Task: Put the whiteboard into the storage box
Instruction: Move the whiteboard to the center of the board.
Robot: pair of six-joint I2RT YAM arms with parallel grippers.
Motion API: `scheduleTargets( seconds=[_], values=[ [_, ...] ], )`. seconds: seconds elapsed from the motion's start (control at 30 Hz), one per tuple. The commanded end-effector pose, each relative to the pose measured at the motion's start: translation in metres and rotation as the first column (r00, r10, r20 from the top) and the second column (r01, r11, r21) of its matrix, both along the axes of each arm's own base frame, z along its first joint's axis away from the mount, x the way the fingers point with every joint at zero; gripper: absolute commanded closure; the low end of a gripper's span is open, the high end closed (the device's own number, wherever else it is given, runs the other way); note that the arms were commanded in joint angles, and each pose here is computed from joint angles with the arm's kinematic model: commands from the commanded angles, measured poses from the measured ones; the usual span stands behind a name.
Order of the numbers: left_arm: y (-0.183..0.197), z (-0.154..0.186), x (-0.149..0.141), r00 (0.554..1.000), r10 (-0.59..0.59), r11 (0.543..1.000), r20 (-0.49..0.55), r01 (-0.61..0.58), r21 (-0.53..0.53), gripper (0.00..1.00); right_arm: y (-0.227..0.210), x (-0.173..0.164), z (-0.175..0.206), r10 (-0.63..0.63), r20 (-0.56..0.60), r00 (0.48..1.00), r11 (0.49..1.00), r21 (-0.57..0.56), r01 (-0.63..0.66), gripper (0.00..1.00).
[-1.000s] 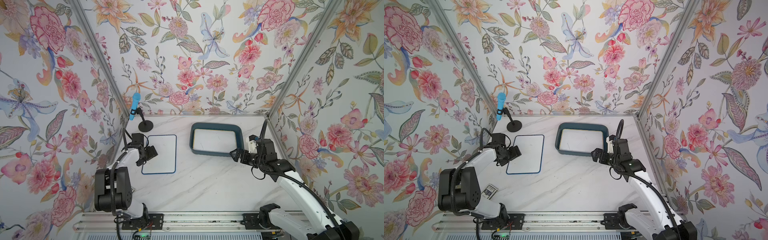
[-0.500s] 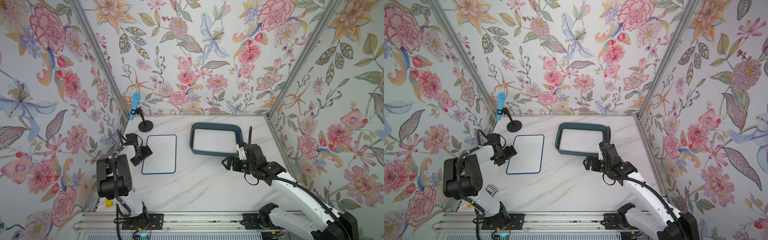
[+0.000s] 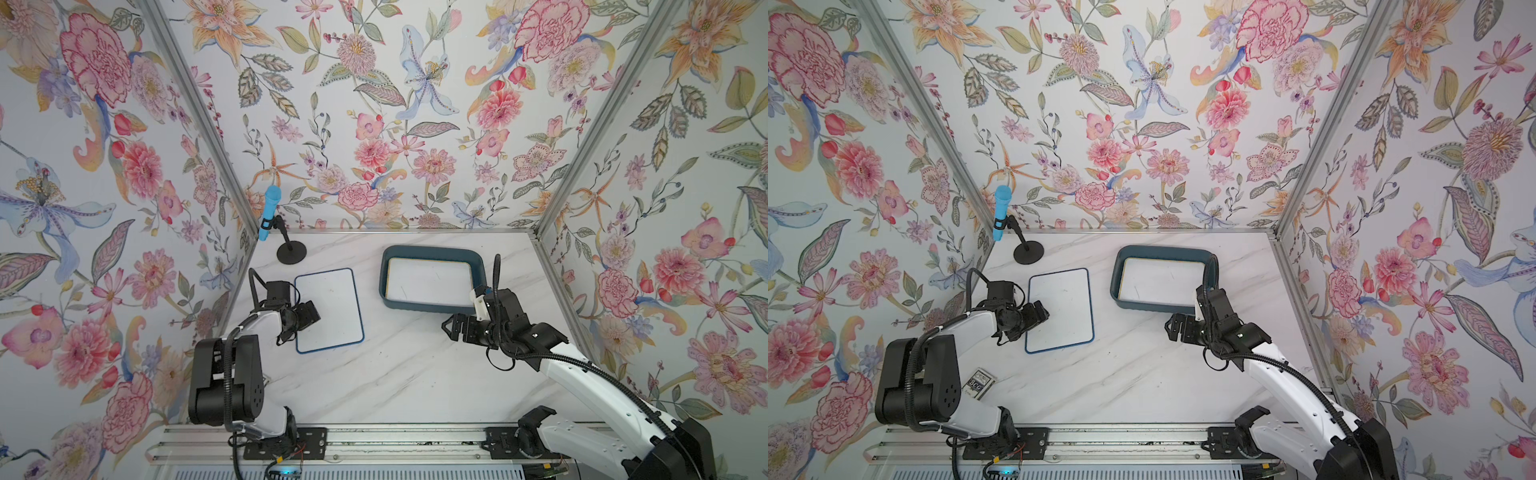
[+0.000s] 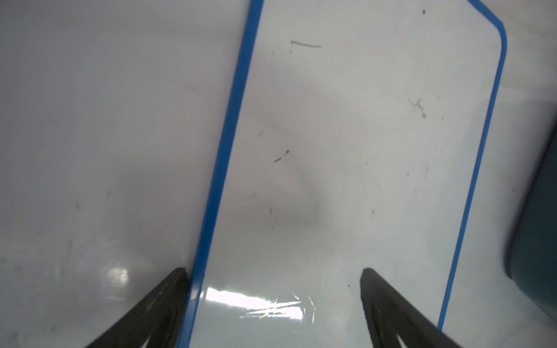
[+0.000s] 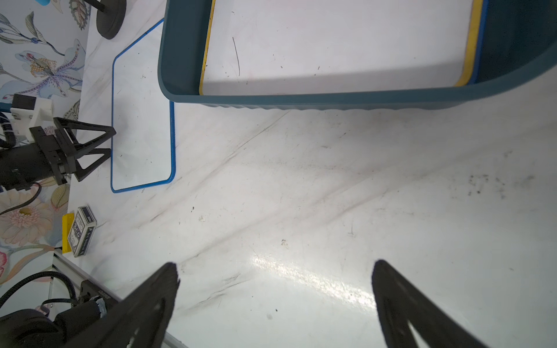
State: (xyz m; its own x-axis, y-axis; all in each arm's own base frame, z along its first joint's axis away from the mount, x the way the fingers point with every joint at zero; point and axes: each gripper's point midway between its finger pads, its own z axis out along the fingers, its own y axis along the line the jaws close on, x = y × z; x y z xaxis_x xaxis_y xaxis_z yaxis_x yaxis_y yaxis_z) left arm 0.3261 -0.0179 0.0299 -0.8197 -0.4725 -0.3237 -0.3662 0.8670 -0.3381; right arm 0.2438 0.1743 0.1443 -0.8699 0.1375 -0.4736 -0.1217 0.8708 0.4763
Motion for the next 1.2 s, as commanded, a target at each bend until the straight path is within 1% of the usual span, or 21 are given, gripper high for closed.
scheduleTargets(
  seconds=[0.0, 0.23, 0.3, 0.37, 0.4, 0.43, 0.53, 0.6, 0.67, 0.73, 0.8, 0.87, 1.0, 1.1, 1.17],
  values=[
    [-0.020, -0.028, -0.066, 0.973, -0.032, 0.999, -0.227, 0.036, 0.011, 0.09, 0.000, -0.003, -0.006, -0.011, -0.009, 1.000, 1.000, 0.002, 0.011, 0.00],
    [-0.069, -0.043, -0.111, 0.959, -0.114, 0.993, -0.260, 0.100, -0.063, 0.11, -0.002, -0.009, -0.014, -0.007, -0.024, 1.000, 1.000, 0.002, 0.007, 0.00],
    [-0.085, -0.037, -0.116, 0.958, -0.154, 0.986, -0.243, 0.133, -0.100, 0.13, -0.001, -0.011, -0.017, -0.004, -0.034, 0.999, 1.000, 0.002, 0.004, 0.00],
    [-0.095, -0.020, -0.112, 0.963, -0.181, 0.979, -0.201, 0.158, -0.126, 0.14, -0.002, -0.013, -0.019, -0.004, -0.040, 0.999, 1.000, 0.003, 0.004, 0.00],
    [-0.092, -0.007, -0.105, 0.969, -0.176, 0.982, -0.175, 0.160, -0.102, 0.14, -0.002, -0.012, -0.020, -0.006, -0.039, 0.999, 1.000, 0.001, 0.006, 0.00],
    [-0.082, 0.007, -0.096, 0.975, -0.162, 0.986, -0.154, 0.157, -0.047, 0.14, -0.002, -0.013, -0.021, -0.006, -0.043, 0.999, 1.000, 0.000, 0.006, 0.00],
    [-0.041, 0.049, -0.060, 0.989, -0.105, 0.987, -0.108, 0.117, 0.112, 0.13, 0.000, -0.012, -0.026, -0.009, -0.062, 0.998, 1.000, 0.008, 0.009, 0.00],
    [-0.019, 0.069, -0.034, 0.991, -0.091, 0.974, -0.095, 0.108, 0.199, 0.12, 0.005, -0.012, -0.028, -0.009, -0.083, 0.996, 1.000, 0.028, 0.011, 0.00],
    [-0.007, 0.083, -0.005, 0.990, -0.118, 0.950, -0.075, 0.134, 0.281, 0.10, 0.011, -0.012, -0.030, -0.012, -0.096, 0.995, 0.998, 0.053, 0.017, 0.00],
    [-0.001, 0.087, 0.024, 0.987, -0.151, 0.932, -0.063, 0.163, 0.322, 0.10, 0.016, -0.013, -0.031, -0.018, -0.099, 0.995, 0.997, 0.074, 0.025, 0.00],
    [0.002, 0.078, 0.054, 0.979, -0.190, 0.914, -0.071, 0.203, 0.351, 0.10, 0.020, -0.013, -0.034, -0.025, -0.107, 0.994, 0.996, 0.087, 0.034, 0.00],
    [0.005, 0.073, 0.083, 0.970, -0.232, 0.884, -0.068, 0.240, 0.402, 0.10, 0.024, -0.014, -0.038, -0.026, -0.124, 0.992, 0.996, 0.086, 0.037, 0.00],
    [0.005, 0.056, 0.124, 0.950, -0.300, 0.842, -0.092, 0.309, 0.442, 0.09, 0.032, -0.014, -0.043, -0.021, -0.144, 0.989, 0.997, 0.074, 0.032, 0.00],
    [0.004, 0.047, 0.148, 0.937, -0.342, 0.830, -0.079, 0.340, 0.442, 0.08, 0.035, -0.013, -0.041, -0.022, -0.146, 0.989, 0.996, 0.078, 0.034, 0.00],
    [0.005, 0.046, 0.164, 0.930, -0.364, 0.829, -0.048, 0.347, 0.439, 0.07, 0.035, -0.013, -0.040, -0.024, -0.141, 0.990, 0.996, 0.082, 0.036, 0.00]
  ],
)
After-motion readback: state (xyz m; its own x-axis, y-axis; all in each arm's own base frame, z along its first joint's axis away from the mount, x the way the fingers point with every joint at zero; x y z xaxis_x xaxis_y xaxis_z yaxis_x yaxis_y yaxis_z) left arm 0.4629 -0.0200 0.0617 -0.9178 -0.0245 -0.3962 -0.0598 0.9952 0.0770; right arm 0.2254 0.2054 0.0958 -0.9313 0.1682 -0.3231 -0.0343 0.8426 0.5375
